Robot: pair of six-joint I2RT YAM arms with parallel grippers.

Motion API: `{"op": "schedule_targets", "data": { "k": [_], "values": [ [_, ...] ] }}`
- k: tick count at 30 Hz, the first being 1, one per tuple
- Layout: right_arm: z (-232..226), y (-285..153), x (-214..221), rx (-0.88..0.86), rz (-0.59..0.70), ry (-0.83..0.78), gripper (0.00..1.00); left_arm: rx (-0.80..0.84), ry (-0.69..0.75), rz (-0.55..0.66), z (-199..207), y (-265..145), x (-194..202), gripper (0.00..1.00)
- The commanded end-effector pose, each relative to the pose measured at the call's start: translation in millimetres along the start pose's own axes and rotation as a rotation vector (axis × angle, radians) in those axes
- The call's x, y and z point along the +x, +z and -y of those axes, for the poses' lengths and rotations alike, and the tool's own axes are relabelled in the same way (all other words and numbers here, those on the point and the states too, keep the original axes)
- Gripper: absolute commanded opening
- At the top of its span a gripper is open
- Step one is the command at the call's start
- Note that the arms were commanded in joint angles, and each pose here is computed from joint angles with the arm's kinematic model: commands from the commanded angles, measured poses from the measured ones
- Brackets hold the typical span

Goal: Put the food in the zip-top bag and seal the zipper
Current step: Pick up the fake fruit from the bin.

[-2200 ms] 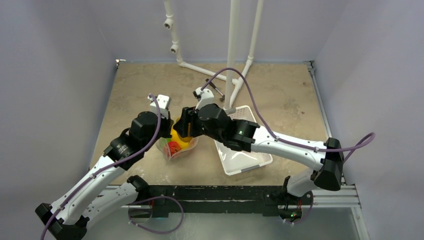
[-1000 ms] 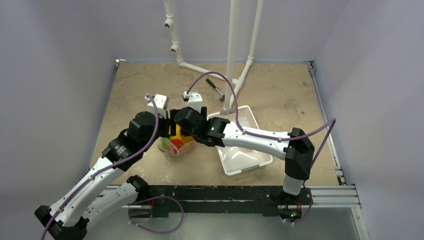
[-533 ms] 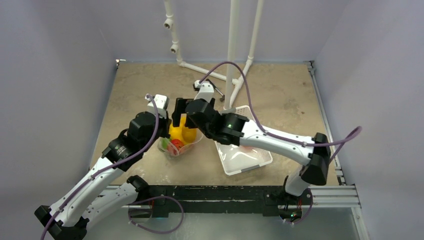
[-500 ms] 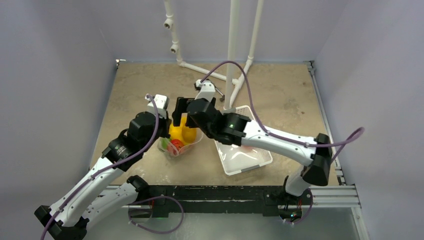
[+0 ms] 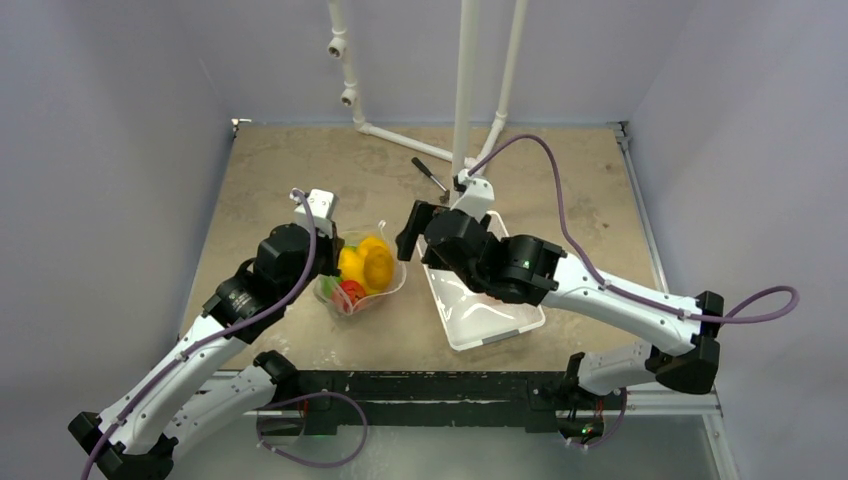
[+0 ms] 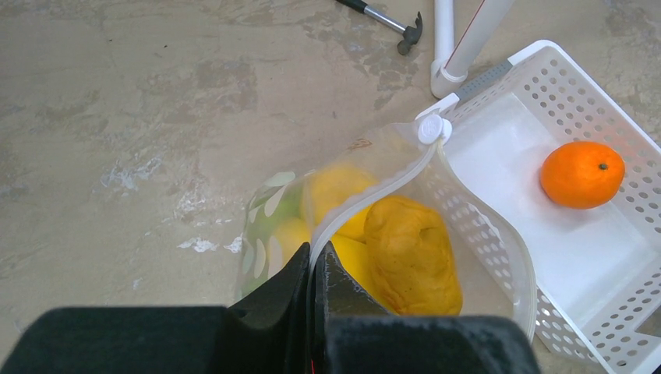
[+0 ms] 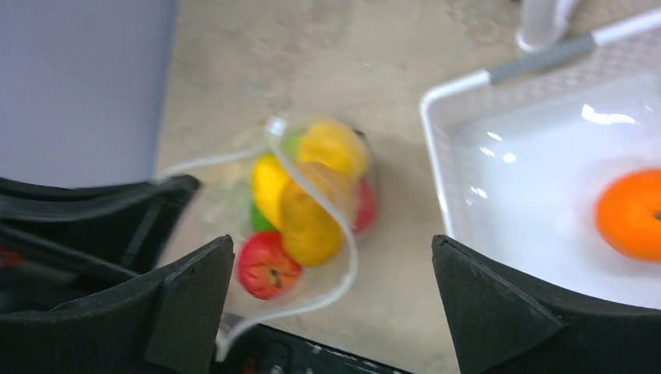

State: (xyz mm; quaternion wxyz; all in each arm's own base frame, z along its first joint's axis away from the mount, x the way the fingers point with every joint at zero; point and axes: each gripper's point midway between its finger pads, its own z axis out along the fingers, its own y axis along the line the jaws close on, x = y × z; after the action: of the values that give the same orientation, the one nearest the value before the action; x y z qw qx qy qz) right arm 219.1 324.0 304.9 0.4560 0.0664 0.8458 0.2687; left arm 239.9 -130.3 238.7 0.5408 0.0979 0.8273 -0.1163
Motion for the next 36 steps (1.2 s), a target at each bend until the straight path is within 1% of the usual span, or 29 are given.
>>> {"op": "schedule_targets", "data": {
  "k": [1, 8, 15, 20, 24, 29, 36],
  "values": [
    [48.7, -8.7, 16.0, 0.143, -0.028, 0.006, 0.99, 0.027, -0.025, 0.061, 5.5, -2.7, -15.7, 0.0],
    [78.0, -7.0, 26.8, 0.186, -0.058, 0.029, 0.99, 0.039, -0.028, 0.068, 6.9, -5.3, -17.0, 0.0],
    [126.3, 15.6, 22.9, 0.323, -0.061, 0.038, 0.99, 0.056, -0.031, 0.077, 9.2, -8.0, -19.4, 0.0],
    [136.2, 20.7, 29.0, 0.352, -0.085, 0.026, 0.99, 0.061, -0.035, 0.084, 9.7, -9.6, -20.9, 0.0],
    [148.6, 22.0, 30.8, 0.38, -0.087, 0.05, 0.99, 0.063, -0.036, 0.081, 10.2, -9.2, -20.2, 0.0],
    [170.4, 32.8, 35.3, 0.456, -0.096, 0.048, 0.99, 0.073, -0.036, 0.08, 11.9, -9.9, -20.0, 0.0],
    [201.2, 45.2, 55.2, 0.558, -0.141, 0.043, 0.99, 0.079, -0.036, 0.08, 13.0, -9.7, -19.8, 0.0]
  ]
}}
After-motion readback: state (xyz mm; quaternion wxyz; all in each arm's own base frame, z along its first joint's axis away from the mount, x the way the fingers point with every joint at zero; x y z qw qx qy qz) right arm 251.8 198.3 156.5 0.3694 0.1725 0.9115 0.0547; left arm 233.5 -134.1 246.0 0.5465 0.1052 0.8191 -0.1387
